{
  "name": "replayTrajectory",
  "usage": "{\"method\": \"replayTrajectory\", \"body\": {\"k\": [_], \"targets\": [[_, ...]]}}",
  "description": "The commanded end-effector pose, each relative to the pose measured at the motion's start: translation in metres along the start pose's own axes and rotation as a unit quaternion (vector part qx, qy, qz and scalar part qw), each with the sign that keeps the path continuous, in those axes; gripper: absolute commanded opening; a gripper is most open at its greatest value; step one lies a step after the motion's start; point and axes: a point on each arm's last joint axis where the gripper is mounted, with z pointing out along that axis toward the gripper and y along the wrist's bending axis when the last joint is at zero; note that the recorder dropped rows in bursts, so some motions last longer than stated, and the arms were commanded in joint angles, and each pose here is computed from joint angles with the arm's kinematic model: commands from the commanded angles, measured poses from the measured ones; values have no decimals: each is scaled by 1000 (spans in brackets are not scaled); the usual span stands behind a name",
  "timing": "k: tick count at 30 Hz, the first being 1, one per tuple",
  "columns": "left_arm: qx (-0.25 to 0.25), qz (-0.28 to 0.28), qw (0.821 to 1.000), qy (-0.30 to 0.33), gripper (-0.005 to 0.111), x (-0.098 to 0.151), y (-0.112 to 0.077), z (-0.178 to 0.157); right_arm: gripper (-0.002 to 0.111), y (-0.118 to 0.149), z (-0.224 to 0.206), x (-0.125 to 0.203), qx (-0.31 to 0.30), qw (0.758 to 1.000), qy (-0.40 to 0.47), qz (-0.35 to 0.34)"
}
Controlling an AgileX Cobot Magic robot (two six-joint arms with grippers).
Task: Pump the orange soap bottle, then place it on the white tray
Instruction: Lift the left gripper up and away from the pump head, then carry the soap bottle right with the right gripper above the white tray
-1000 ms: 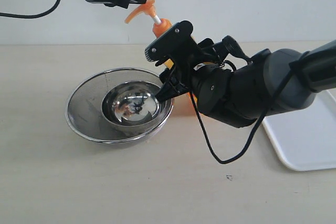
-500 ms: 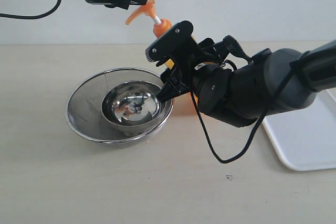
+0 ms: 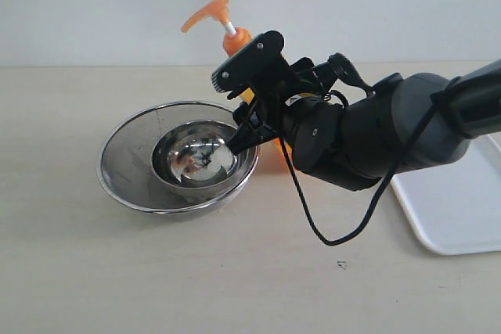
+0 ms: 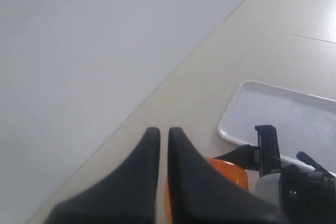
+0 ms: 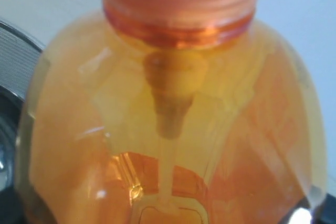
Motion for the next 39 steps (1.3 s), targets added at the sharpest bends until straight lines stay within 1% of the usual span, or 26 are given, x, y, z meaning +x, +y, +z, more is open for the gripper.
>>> {"method": "replayTrajectory", "body": {"k": [1,5,7,11,14,17,21,25,30,33,35,39], "targets": [[-27,5,999,-28,5,-15,-3,-18,0,-4,-2,-7,6,1000,-13,3],[-56,21,997,-50,5,-27,-4,-34,0,-4,-2,-8,8,1000,-14,6],[-62,32,996,-56,5,-32,-7,-43,0,-5,-2,-8,12,1000,-16,11],[-79,32,994,-68,5,-38,-13,-62,0,-5,-2,-8,12,999,-16,27],[-115,36,990,-77,5,-38,-17,-77,0,-5,-2,-8,13,999,-15,34],[-156,22,983,-91,5,-33,-22,-95,0,-7,-2,-7,26,998,-15,54],[-193,14,975,-111,5,-24,-33,-118,0,-10,-3,-7,40,996,-13,75],[-233,4,962,-143,5,-18,-45,-145,0,-14,-4,-7,56,991,-12,122],[-249,-3,954,-168,5,-8,-62,-171,0,-20,-8,-13,68,983,-21,169],[-253,-7,952,-171,5,1,-69,-177,0,-27,-13,-17,86,979,-29,185],[-252,-17,952,-173,5,6,-73,-180,0,-30,-15,-20,92,977,-35,190],[-244,-29,956,-158,5,17,-75,-175,0,-34,-19,-25,94,975,-42,197]]}}
